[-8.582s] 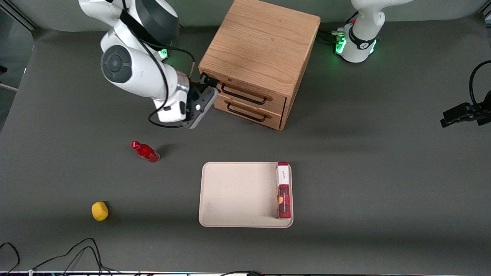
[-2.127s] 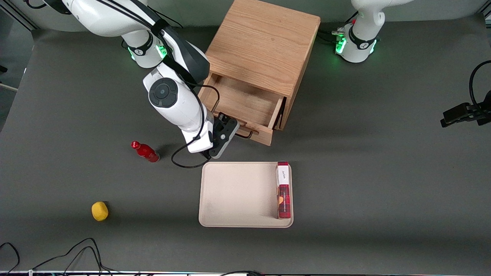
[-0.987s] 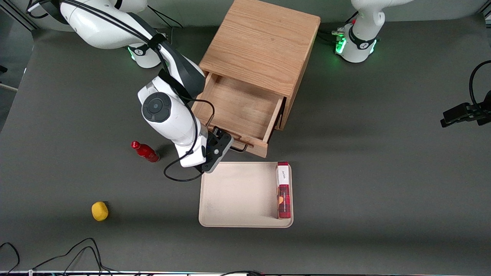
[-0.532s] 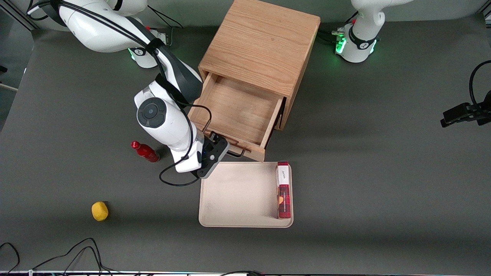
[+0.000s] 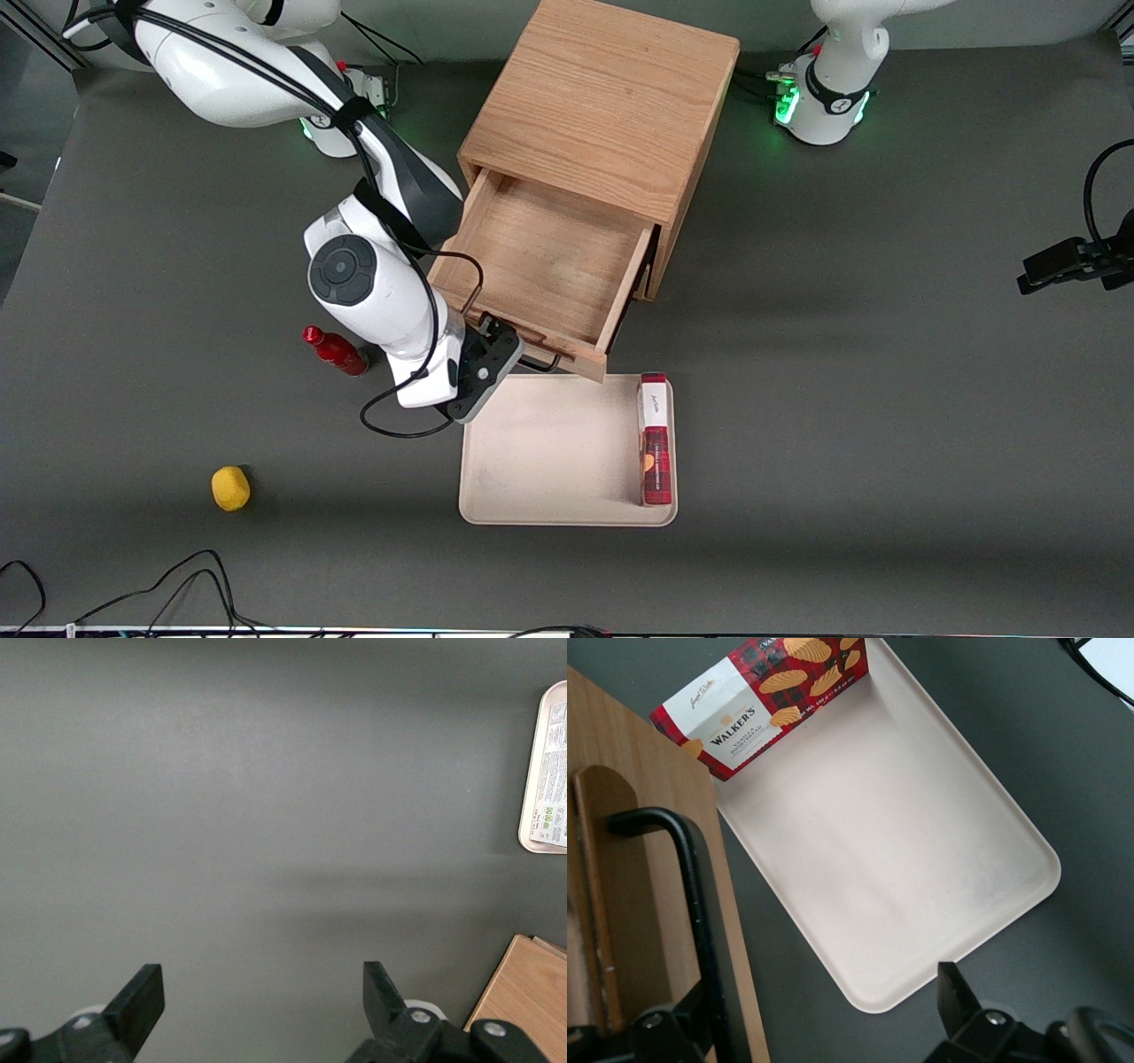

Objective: Open upper drawer
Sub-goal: 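Pull the upper drawer outward from the cabinet with the right gripper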

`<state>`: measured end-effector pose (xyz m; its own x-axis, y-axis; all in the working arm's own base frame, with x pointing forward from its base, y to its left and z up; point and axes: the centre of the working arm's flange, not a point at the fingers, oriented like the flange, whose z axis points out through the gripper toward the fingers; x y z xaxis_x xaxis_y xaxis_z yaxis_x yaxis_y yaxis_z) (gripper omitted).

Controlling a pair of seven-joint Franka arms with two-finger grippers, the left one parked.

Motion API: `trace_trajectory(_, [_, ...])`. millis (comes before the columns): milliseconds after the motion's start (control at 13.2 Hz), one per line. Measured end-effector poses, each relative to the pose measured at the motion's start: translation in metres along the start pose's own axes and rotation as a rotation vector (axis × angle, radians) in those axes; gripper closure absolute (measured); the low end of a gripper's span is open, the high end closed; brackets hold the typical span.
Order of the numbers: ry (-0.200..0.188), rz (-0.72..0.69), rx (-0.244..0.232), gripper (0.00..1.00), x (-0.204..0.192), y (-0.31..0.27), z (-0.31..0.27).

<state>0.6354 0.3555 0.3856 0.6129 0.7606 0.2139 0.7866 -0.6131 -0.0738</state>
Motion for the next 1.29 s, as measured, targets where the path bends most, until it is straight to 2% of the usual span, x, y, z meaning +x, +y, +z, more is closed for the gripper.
trace_trajectory(608, [0.001,0.010,-0.009,0.00,-0.001,0.009,-0.003])
trace_trajectory(835, [-0.010,0.015,-0.008,0.00,-0.002,0.013,-0.005])
trace_trajectory(1139, [-0.043,0.020,0.001,0.00,-0.002,0.015,-0.015])
trace_trajectory(1291, [-0.044,0.025,0.004,0.00,0.000,0.017,-0.022])
